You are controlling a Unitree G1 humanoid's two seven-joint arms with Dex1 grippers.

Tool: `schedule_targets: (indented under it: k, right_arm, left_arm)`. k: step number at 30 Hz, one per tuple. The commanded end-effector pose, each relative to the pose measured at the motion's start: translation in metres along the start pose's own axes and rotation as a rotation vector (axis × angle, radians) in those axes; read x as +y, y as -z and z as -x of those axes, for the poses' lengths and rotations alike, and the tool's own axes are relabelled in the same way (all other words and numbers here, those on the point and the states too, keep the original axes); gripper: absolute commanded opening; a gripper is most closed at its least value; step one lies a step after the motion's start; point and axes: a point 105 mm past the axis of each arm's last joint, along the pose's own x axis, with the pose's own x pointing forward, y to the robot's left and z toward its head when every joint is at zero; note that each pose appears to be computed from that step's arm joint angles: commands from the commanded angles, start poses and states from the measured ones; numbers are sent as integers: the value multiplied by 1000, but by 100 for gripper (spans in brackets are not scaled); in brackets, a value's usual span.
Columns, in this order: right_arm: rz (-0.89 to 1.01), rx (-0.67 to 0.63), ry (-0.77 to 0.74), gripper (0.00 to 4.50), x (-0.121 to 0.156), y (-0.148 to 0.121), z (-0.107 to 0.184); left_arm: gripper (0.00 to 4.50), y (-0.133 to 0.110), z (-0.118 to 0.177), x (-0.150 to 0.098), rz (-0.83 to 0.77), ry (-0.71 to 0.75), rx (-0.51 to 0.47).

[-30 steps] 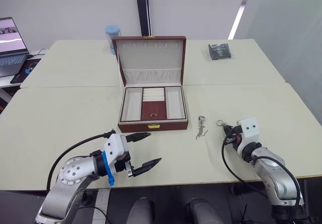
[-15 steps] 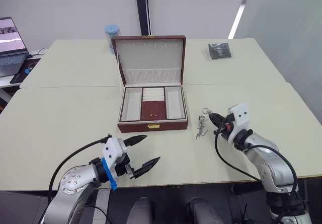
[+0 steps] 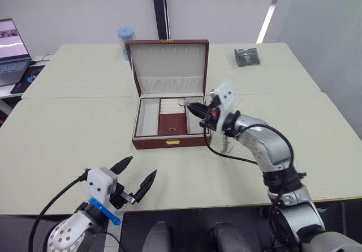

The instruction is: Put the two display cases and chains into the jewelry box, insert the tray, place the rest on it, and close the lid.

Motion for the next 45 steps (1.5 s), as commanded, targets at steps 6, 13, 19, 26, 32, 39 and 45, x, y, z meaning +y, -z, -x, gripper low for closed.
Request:
schedule_targets:
  k: [6, 13, 19, 26, 32, 39, 45]
  right_arm:
    - [17, -18, -153, 0, 25, -13, -33]
    - [6, -4, -193, 0, 38, -13, -56]
    - [-7, -5, -193, 0, 44, -13, -70]
    - [-27, 12, -161, 0, 42, -6, -80]
    - [-43, 23, -130, 0, 40, -1, -87]
    - [-53, 27, -122, 87, 39, 1, -88]
    - [-61, 9, -117, 257, 36, -3, -85]
  left_arm:
    - [450, -12, 17, 5, -30, -153, -67]
    - [450, -10, 26, 3, -19, -209, -74]
    - [450, -9, 24, 3, -18, -219, -82]
    - [450, -11, 19, 2, -20, -220, -92]
    - [450, -13, 16, 1, -21, -214, -96]
    - [450, -13, 14, 0, -17, -209, -97]
    - [450, -13, 13, 0, -14, -200, -94]
